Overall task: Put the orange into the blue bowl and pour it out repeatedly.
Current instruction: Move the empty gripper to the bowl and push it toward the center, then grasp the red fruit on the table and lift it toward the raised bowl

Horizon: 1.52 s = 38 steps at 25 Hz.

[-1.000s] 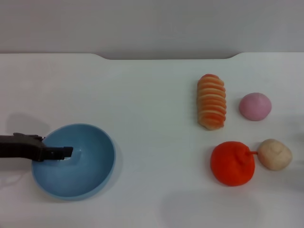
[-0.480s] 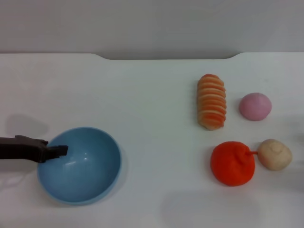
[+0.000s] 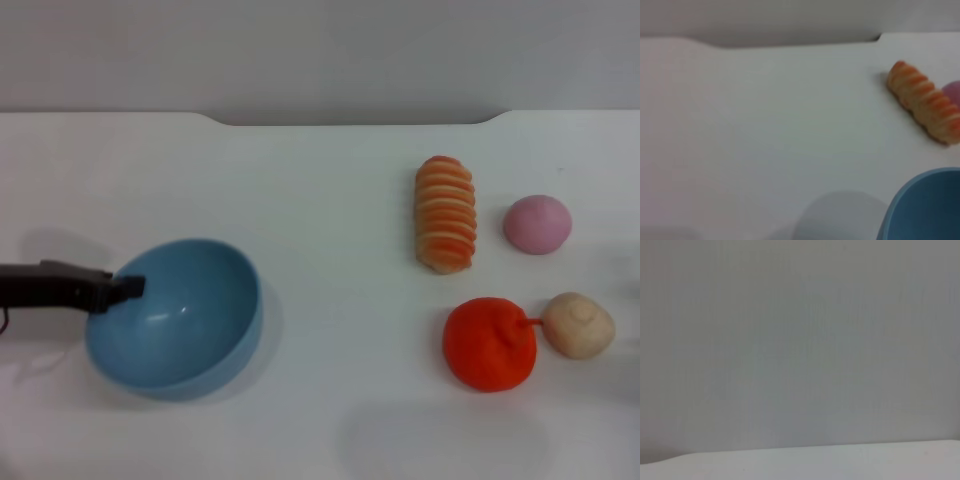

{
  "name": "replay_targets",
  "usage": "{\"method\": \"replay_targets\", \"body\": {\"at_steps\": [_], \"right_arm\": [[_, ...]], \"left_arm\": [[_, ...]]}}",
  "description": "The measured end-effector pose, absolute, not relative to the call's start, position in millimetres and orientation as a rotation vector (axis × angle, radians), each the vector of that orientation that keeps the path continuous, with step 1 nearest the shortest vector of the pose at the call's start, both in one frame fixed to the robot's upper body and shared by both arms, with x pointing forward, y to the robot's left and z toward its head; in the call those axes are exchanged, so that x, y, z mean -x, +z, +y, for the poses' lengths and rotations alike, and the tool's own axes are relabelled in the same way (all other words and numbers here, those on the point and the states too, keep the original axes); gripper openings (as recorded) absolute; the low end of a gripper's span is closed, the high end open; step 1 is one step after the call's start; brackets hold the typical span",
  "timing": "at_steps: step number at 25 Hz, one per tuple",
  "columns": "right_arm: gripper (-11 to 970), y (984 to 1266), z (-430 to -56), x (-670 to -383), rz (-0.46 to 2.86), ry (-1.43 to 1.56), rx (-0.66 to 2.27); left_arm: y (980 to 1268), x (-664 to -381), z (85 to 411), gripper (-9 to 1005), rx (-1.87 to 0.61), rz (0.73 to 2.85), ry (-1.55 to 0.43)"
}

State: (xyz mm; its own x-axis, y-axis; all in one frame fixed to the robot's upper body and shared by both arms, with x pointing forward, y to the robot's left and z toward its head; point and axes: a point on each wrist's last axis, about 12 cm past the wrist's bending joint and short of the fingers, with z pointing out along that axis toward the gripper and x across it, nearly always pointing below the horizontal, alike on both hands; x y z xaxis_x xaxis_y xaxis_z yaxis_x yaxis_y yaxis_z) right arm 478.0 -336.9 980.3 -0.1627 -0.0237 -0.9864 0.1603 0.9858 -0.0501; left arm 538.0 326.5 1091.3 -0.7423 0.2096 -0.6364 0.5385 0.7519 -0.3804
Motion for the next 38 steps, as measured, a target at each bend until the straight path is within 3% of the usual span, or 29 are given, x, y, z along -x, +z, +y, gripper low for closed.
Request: {"method": "replay_targets", "body": {"at_steps": [7, 16, 20, 26, 31, 38], "right_arm": [[808, 981.2, -335.9, -480.1, 1.724, -0.154, -0.107], [808, 985.5, -338.9, -487.5, 1.708, -0.108, -0.150], [808, 986.5, -343.8, -492.3, 1.719, -0.099, -0.160], [808, 994.9, -354.8, -504.6, 1.716, -0.037, -0.134], [807, 1016.4, -379.5, -528.5, 1.736, 0.016, -0.081], [807, 1070.1, -406.4, -561.4, 1.804, 0.124, 0.003]], "left_arm": [[1106.1, -566.2, 306.3, -2, -0.599, 2.319, -0.708], [1143.1, -617.5, 266.3, -2, -0.684, 2.181, -0.491], [1141.3, -624.5, 249.9, -1, -0.717, 2.174, -0.420], [1141.7, -628.2, 250.0, -1, -0.690, 2.182, -0.393], [1141.1, -628.2, 249.8, -2, -0.672, 2.190, -0.403], [1135.7, -626.3, 250.5, -1, -0.657, 2.203, -0.408]]}}
